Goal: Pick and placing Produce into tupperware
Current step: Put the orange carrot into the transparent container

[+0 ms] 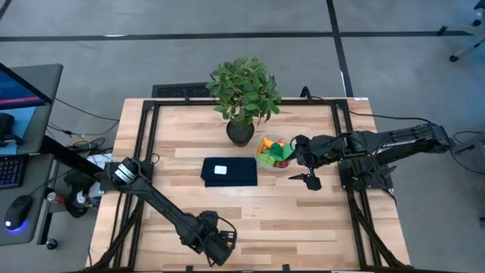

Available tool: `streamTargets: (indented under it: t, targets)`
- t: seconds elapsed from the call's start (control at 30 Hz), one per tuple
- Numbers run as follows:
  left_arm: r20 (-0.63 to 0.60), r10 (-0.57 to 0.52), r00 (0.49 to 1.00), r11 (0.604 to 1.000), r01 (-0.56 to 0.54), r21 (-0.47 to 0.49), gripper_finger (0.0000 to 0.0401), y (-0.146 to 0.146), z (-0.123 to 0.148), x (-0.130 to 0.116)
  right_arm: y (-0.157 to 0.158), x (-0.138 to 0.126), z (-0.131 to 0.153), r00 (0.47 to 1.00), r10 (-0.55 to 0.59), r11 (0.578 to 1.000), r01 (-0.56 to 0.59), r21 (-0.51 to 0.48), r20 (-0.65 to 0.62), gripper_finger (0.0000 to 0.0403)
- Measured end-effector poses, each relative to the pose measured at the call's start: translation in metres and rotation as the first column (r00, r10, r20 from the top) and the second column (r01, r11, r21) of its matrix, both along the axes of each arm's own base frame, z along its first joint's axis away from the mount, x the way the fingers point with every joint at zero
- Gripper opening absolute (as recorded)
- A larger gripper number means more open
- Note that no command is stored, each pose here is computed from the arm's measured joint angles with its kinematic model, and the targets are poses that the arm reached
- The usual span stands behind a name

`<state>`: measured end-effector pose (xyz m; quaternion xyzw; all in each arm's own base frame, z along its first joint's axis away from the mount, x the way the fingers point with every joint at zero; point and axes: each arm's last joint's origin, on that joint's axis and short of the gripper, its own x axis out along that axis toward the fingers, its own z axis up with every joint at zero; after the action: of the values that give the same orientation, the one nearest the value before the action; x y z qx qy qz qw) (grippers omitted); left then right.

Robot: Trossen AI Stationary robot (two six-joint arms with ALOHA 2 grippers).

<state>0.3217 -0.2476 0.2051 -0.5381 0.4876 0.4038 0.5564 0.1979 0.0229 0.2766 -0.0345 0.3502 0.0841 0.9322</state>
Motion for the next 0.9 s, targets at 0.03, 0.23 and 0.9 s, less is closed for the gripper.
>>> streamTargets:
  t: [0.03,0.23,0.9]
  targets:
    - [-0.007,-0.004,1.000,1.000,0.004,-0.006,0.0250,0.001,-0.001,0.001,0.000,0.000,0.000,1.000,0.001,1.000,-0.001,0.000,0.000,0.0315]
    - [0.012,-0.016,1.000,1.000,0.016,0.025,0.0275,0.004,-0.001,0.003,0.000,0.000,0.000,1.000,0.001,1.000,-0.001,0.001,0.000,0.0315]
    - [0.008,-0.012,1.000,1.000,0.012,-0.001,0.0293,0.003,-0.025,0.019,0.000,0.000,0.000,1.000,0.001,1.000,-0.001,0.001,-0.001,0.0315]
